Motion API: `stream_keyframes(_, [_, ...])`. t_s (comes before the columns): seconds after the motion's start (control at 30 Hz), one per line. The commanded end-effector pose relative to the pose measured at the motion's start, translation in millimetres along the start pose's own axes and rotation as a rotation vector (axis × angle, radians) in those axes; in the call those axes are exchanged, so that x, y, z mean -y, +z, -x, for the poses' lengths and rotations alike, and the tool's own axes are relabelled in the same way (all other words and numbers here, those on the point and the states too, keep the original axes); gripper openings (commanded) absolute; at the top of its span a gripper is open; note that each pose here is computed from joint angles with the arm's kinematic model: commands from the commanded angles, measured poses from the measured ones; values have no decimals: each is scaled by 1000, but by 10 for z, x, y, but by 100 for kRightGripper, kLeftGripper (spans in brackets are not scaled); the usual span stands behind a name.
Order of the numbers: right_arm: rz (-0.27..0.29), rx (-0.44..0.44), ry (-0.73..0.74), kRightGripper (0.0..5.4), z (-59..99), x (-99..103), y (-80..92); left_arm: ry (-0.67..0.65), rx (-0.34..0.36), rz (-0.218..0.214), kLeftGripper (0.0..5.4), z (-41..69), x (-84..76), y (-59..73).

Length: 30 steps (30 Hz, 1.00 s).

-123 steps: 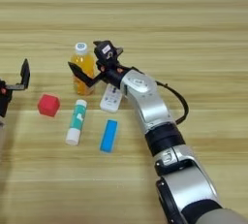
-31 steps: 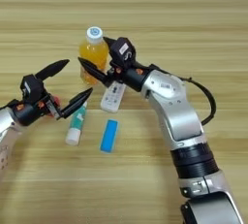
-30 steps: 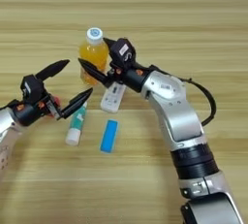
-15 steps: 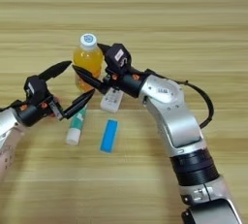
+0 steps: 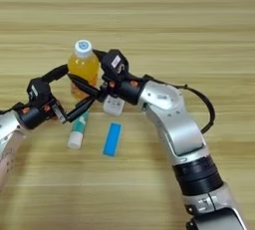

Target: Move the objects on the table

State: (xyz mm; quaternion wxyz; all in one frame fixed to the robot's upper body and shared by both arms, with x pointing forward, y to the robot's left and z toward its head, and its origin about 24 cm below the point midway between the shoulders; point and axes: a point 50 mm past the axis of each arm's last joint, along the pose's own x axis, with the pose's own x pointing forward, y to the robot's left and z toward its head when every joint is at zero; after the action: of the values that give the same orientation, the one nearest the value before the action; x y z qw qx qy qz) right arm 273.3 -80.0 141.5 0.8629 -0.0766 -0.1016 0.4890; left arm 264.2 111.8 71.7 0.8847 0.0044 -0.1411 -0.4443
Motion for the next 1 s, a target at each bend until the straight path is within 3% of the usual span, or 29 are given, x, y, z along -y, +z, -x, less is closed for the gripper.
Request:
stream_keyframes(0.03, [10, 33, 34, 352, -26, -37, 78, -5, 3, -26, 540, -37, -25, 16])
stream_keyframes(0.77, [14, 28, 63, 352, -33, -85, 49, 0, -18, -56, 348, -15, -36, -31])
stream_keyframes(1.0, [12, 18, 68, 352, -27, -95, 17, 15, -25, -63, 339, -6, -53, -44])
